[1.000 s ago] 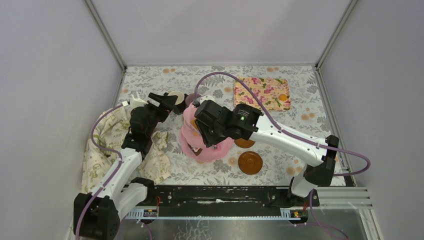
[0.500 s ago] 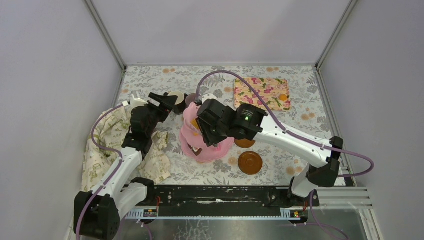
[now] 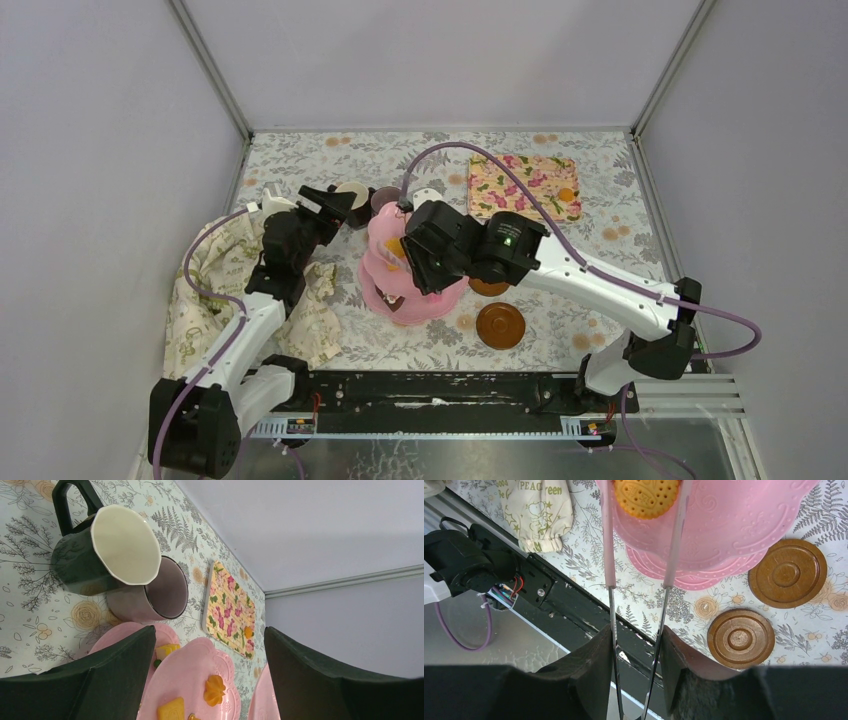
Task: Serve the afternoon tea
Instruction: Place the desert on the desert table.
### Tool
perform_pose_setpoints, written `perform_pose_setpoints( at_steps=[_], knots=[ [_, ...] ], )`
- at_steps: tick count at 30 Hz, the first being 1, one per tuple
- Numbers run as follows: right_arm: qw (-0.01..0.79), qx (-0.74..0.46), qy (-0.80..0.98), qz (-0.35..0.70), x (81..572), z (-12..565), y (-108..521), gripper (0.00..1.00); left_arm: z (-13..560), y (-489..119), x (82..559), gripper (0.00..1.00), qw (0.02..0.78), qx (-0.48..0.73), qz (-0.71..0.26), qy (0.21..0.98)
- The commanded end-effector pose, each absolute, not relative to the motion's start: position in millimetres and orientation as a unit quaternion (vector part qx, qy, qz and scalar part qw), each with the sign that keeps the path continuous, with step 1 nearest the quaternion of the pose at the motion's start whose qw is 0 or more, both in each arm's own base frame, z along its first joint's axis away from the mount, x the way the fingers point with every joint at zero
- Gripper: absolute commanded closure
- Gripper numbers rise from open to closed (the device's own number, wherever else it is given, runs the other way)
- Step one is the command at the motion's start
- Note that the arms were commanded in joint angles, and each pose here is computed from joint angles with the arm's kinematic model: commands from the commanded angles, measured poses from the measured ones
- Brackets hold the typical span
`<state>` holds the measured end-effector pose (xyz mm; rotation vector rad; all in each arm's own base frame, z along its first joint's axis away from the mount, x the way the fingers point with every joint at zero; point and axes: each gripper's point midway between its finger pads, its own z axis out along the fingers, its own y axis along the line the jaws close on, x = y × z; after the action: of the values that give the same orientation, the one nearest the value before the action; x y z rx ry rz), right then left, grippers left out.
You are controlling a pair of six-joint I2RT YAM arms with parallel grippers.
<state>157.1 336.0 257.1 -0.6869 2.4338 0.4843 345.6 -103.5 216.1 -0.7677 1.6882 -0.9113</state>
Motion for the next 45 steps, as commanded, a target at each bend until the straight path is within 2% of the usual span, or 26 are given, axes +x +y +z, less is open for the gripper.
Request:
perform_pose_setpoints(
  at_steps=[1, 24, 45],
  knots=[
    [0.319, -0.249, 0.892, 0.199, 164.8, 278.9, 331.7, 0.57, 237.8, -102.2, 352.1, 0.14, 0.538, -0.307, -0.390, 0.682],
    [0.328, -0.252, 0.888, 0.201, 163.7, 280.5, 325.2, 0.53, 241.4, -100.6, 351.1, 0.14, 0.542, -0.305, -0.385, 0.682],
    [0.346, -0.257, 0.877, 0.213, 155.8, 290.8, 313.7, 0.55, 243.7, -96.4, 351.4, 0.14, 0.546, -0.307, -0.371, 0.686]
  ],
)
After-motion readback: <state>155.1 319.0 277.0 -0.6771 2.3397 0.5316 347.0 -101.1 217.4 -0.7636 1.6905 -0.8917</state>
